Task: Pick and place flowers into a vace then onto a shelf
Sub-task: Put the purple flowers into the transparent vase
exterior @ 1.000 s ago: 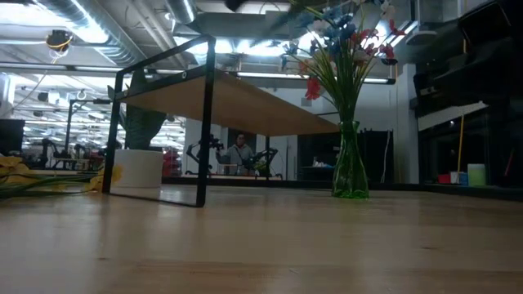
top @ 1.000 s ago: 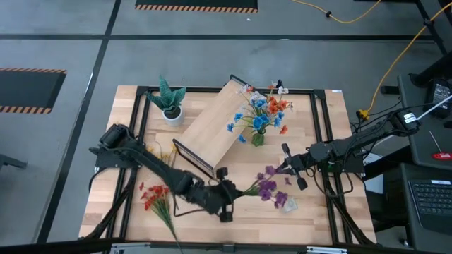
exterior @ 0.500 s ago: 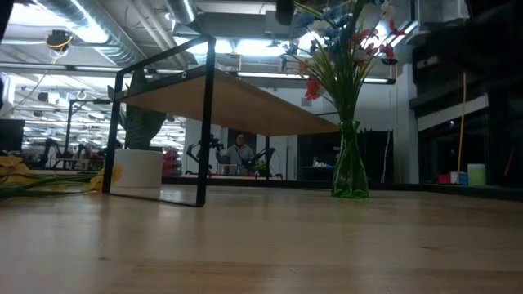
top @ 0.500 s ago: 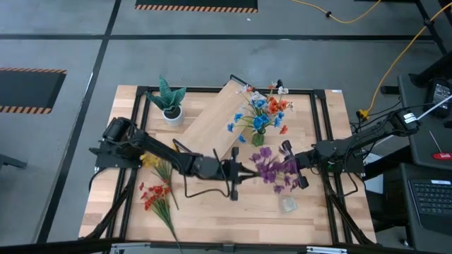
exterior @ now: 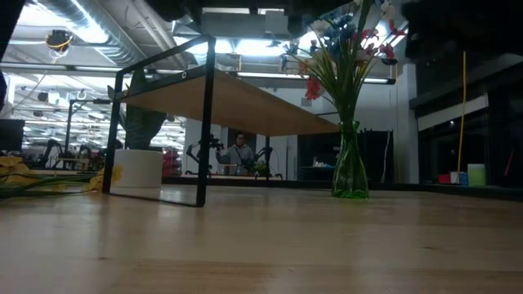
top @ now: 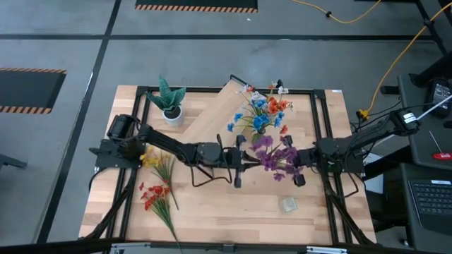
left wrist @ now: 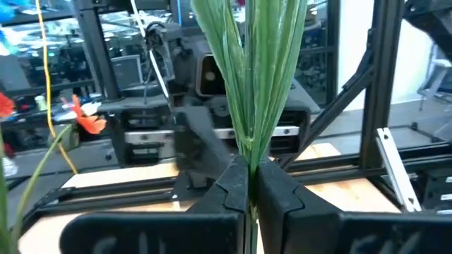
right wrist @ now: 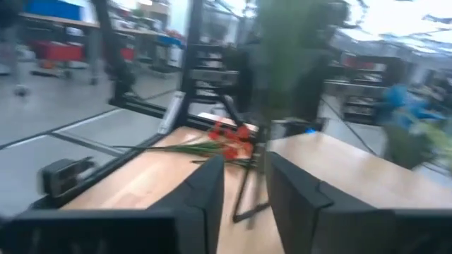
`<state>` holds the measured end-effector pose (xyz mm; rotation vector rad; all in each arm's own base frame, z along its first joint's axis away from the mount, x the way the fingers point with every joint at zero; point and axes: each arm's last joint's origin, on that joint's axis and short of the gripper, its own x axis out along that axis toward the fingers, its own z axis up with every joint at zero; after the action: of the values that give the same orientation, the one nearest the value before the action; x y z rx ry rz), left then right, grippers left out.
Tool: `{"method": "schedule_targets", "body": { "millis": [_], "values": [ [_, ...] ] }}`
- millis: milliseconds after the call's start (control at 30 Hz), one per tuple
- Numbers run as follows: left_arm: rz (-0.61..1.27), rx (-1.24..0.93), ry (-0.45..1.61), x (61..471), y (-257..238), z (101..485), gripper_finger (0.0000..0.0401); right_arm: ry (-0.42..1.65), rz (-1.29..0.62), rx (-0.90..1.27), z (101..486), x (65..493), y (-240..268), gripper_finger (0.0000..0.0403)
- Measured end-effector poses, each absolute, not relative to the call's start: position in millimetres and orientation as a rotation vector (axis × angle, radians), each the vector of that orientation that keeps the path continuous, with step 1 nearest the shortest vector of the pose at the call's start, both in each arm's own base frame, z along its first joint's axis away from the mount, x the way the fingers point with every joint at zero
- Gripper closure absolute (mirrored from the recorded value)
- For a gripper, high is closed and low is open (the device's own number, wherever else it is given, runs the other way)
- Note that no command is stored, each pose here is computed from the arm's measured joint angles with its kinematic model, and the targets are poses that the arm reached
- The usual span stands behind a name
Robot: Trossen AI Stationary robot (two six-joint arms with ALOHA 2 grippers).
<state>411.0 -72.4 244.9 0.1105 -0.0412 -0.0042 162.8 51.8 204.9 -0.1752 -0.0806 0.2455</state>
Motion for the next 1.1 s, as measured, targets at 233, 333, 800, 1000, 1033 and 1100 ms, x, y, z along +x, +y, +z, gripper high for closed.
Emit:
{"method": "schedule_targets", "body": {
  "millis": [233,333,800,1000,1033,1100],
  "values": [
    [0.001,0.152,-0.078,411.1,-71.9,247.9,0.0397,-0.056,0.152,-0.140,219.1,176.5,53.3,0.0265],
    [-0.014,0.179,-0.097,410.4,-76.6,250.2,0.0397,-0.053,0.150,-0.126,223.4,181.8,55.0,0.0264],
    [-0.027,0.184,-0.103,412.5,-66.1,250.9,0.0397,-0.034,0.146,-0.129,235.7,206.9,63.2,0.0263],
    [-0.015,0.201,-0.095,413.8,-59.5,249.9,0.0397,-0.022,0.142,-0.132,233.4,209.5,63.8,0.0263],
    [-0.012,0.201,-0.096,413.9,-58.6,249.9,0.0397,-0.022,0.136,-0.132,233.5,209.5,63.5,0.0263],
    [-0.008,0.210,-0.098,414.0,-57.8,250.2,0.0397,-0.023,0.134,-0.132,233.7,209.4,63.3,0.0263]
  ]
}}
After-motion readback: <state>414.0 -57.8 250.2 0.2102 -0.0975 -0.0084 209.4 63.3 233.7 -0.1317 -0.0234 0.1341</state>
